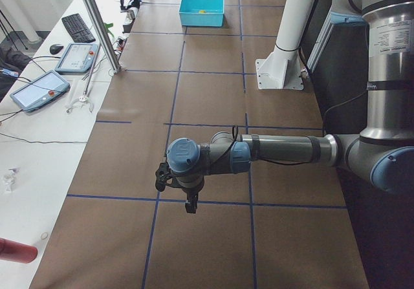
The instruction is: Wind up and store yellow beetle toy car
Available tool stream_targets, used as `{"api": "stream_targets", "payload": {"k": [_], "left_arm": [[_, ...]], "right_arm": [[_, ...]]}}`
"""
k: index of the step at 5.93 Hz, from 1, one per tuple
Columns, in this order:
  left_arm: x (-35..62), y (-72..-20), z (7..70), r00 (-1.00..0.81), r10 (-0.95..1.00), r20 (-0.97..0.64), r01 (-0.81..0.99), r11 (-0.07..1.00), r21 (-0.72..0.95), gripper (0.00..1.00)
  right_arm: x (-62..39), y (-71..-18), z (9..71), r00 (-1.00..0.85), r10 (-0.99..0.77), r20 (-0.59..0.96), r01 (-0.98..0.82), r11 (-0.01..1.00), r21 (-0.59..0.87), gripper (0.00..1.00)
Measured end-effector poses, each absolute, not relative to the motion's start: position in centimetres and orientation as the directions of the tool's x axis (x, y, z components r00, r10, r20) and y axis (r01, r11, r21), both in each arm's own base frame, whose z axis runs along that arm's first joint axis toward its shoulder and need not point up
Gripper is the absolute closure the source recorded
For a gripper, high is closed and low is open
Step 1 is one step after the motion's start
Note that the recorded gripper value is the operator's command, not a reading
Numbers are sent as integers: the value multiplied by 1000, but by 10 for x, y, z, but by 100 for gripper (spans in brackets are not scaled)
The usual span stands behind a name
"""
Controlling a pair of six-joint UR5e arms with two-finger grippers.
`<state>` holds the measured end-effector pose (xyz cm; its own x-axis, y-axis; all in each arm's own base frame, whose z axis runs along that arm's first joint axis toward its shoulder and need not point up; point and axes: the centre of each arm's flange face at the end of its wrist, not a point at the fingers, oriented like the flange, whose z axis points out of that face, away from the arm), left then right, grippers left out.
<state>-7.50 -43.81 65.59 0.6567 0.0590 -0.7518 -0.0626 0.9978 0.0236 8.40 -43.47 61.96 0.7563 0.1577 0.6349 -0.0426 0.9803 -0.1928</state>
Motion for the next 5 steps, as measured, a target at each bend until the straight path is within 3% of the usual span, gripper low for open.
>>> {"api": "stream_targets", "payload": {"k": [2,5], "left_arm": [[-75,-438,656,657,58,-752,-62,998,23,0],[-75,-439,656,661,57,-749,-62,998,21,0]], "right_arm": [[93,-432,634,756,93,648,14,987,-158,0],[120,-421,639,744,142,653,-44,986,-164,0]]}}
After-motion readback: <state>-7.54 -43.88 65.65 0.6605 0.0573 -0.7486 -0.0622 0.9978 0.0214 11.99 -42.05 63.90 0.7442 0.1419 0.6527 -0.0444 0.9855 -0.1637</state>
